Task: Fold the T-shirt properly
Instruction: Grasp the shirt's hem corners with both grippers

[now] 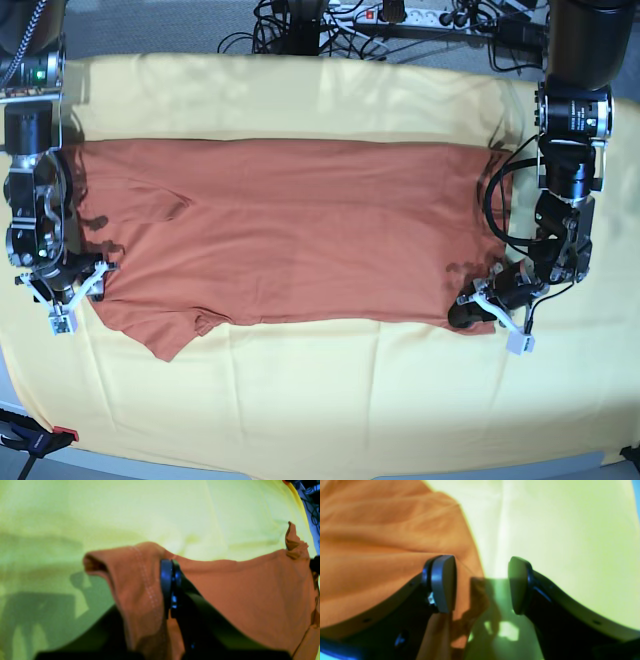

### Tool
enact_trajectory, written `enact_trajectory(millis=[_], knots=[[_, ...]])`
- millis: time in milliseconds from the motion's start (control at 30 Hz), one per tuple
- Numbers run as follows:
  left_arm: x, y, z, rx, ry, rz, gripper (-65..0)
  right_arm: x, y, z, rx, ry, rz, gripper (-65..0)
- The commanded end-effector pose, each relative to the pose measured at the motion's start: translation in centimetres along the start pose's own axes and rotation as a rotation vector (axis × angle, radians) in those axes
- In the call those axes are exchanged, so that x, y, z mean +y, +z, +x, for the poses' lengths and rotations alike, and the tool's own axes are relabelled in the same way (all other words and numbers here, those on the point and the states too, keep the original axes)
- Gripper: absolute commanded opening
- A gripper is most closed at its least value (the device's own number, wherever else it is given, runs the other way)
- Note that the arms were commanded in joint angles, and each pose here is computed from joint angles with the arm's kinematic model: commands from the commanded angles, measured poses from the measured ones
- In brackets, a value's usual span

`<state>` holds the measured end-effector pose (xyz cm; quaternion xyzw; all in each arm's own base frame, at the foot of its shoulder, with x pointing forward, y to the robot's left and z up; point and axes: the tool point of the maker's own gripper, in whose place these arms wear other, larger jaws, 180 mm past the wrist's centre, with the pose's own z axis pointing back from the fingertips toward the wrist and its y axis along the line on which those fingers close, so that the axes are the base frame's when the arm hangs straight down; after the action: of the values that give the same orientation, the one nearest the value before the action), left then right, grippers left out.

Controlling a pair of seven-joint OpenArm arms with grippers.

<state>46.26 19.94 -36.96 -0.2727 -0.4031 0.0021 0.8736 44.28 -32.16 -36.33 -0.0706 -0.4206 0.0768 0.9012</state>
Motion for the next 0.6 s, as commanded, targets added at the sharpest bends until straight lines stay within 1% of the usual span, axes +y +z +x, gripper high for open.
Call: enact_trajectory(millis=[0,133,300,367,500,567], knots=[[1.1,0.5,0.2,0.023,-0.015,0.044,-65.0,-2.1,0.3,2.8,-0.058,-0.013,-0.034,-29.0],[1.1,0.5,-0.5,0.028,-0.003,0.038,-65.0,-2.3,-0.3,3.2,-0.048,-0.075,0.014,-29.0],[1.1,0.6,-0.4,0.028,-0.003,0.04,-65.0,-2.6,0.3,3.6,-0.049,-0.084,0.067,-29.0],[1.3,0.6,-0.4,0.029,-0.005,0.043,-65.0,-2.5,1.0,4.6,-0.082,-0.098,0.12,-29.0],[1.6,0.8,-0.4,0.031,-0.01,0.051,-65.0,-2.3,2.9,7.4,-0.196,-0.216,0.235,-29.0],[1.5,0.8,-0.4,0.031,-0.01,0.05,-65.0,-2.4,3.1,7.9,-0.223,-0.245,0.248,-29.0]])
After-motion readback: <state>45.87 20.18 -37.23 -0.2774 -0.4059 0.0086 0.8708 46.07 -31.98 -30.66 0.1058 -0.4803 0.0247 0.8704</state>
